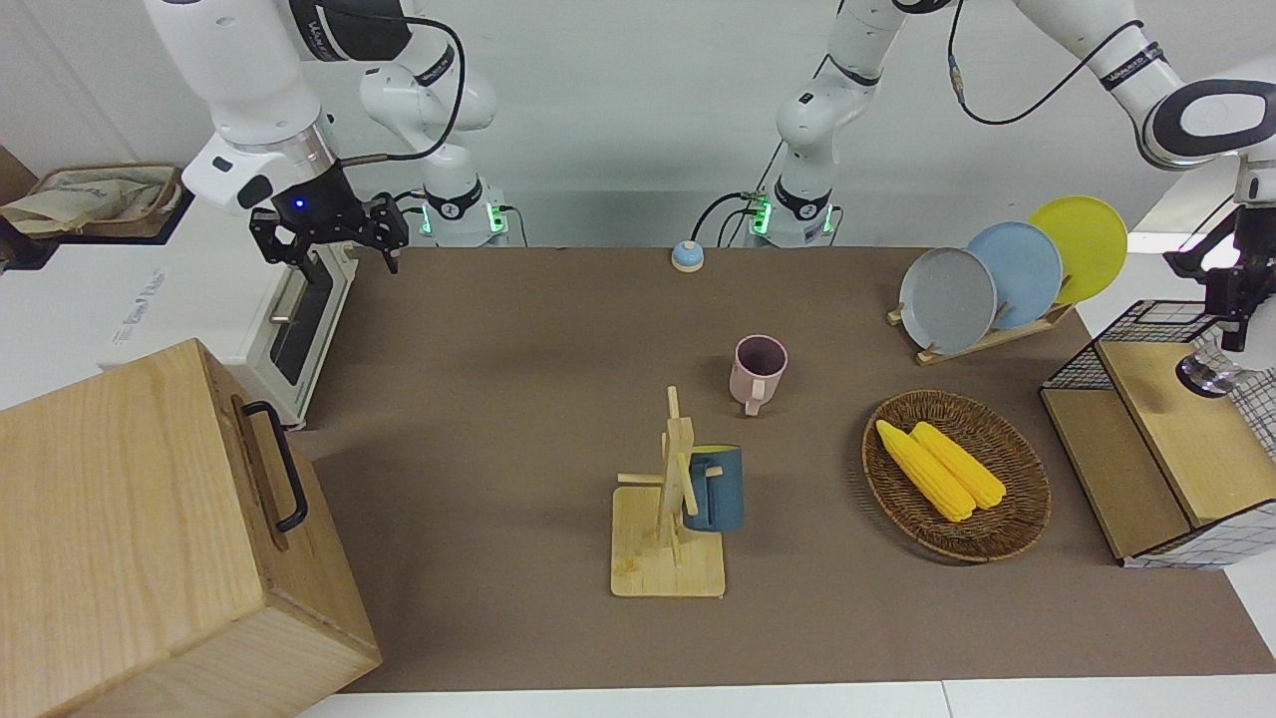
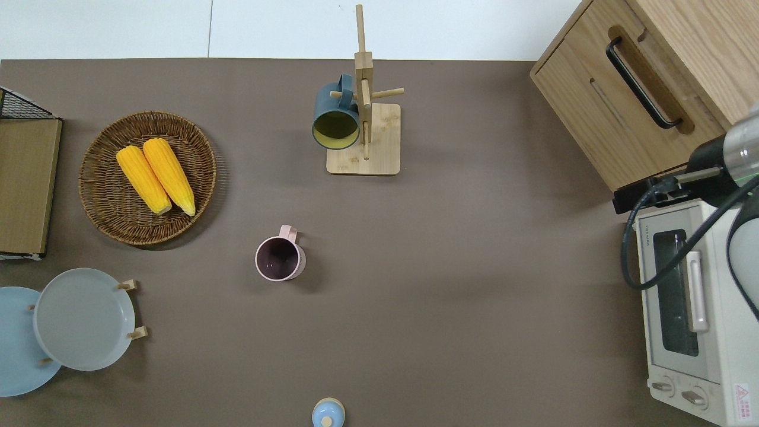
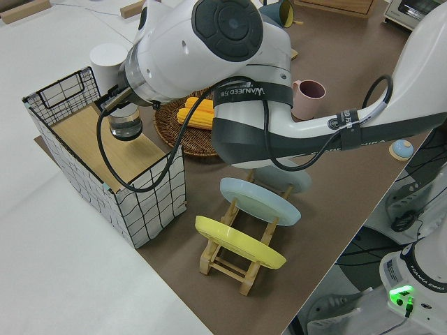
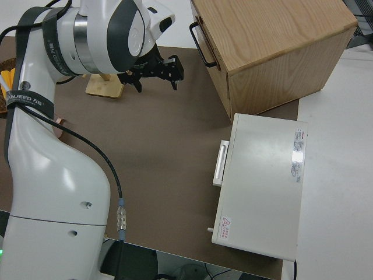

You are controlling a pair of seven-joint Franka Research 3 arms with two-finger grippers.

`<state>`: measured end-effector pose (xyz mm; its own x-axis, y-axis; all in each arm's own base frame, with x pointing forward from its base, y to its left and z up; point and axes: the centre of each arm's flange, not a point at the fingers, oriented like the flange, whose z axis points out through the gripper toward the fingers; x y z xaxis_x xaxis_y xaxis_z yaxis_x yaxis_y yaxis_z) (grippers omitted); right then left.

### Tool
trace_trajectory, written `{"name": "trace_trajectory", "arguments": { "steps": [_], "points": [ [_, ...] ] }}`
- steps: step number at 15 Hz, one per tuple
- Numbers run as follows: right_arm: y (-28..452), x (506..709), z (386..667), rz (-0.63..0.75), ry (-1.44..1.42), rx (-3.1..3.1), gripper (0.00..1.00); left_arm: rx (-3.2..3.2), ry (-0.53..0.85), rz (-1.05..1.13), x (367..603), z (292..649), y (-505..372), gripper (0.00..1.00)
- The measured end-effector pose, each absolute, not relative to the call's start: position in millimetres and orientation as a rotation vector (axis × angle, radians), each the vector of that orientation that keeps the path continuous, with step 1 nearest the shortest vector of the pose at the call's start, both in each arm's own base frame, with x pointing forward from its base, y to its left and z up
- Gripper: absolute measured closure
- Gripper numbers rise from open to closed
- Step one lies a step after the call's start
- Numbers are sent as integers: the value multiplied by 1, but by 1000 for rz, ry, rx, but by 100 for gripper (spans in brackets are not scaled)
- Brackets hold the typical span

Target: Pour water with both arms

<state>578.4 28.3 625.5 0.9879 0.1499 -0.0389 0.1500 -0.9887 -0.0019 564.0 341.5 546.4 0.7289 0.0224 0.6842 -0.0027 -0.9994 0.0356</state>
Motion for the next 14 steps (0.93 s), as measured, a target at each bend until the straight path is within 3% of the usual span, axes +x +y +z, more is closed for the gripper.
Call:
{"name": "trace_trajectory", "arguments": {
  "steps": [14],
  "points": [
    [28,578,626,-61,236,3131,1,2887,44,1103,561,498,375,37]
  ]
}}
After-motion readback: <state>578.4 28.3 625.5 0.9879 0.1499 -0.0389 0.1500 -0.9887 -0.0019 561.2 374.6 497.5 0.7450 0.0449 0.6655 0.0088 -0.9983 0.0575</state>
